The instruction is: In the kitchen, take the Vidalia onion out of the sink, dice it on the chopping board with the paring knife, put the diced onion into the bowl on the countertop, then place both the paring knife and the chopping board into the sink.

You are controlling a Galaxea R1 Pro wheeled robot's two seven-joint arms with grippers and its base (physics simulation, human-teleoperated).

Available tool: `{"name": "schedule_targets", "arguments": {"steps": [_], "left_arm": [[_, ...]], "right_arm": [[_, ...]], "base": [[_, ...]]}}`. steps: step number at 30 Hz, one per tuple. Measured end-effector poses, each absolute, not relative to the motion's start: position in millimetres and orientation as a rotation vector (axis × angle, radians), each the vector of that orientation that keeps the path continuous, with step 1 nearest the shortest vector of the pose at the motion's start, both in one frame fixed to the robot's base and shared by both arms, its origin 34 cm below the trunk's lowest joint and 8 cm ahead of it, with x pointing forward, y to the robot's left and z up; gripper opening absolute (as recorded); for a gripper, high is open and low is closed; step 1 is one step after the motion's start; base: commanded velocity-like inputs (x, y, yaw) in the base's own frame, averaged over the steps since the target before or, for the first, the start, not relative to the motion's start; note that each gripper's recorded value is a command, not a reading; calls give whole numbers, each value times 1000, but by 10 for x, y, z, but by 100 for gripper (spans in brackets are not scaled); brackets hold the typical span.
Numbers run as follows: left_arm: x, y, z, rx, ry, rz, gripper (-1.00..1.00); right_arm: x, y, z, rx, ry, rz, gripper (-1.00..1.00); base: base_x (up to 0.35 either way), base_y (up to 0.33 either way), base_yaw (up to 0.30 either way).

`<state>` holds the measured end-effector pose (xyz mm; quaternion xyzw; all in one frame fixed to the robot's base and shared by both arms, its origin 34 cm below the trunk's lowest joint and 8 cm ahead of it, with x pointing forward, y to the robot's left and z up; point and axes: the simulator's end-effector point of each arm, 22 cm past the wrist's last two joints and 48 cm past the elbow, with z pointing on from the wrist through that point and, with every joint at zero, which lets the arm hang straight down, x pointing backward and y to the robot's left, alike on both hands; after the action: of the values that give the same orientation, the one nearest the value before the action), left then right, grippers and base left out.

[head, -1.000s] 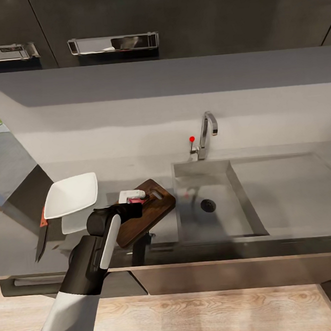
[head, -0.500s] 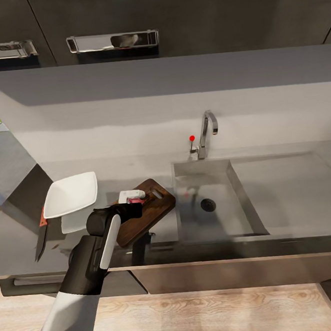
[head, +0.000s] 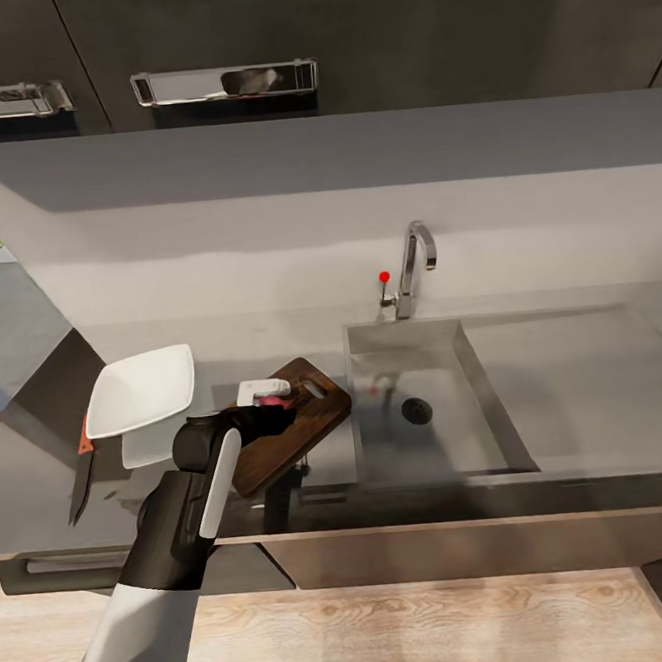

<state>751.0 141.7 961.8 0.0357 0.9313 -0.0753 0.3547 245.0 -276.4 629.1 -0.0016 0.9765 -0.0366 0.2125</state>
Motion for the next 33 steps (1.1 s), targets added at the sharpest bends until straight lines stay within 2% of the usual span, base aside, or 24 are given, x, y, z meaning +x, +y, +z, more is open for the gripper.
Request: {"name": "schedule_targets", "arguments": {"steps": [13,33], "left_arm": [[7516,1426,9622,91,2405,-194,100],[7518,1428,9619,91,2406,-193,100]], "right_arm": [[2451,-2764,6290,-4,2712,-102,100],[2452,-2762,6289,-5,2712,-101,100]], "base": [[-30,0,0],[-317,0,0]]}}
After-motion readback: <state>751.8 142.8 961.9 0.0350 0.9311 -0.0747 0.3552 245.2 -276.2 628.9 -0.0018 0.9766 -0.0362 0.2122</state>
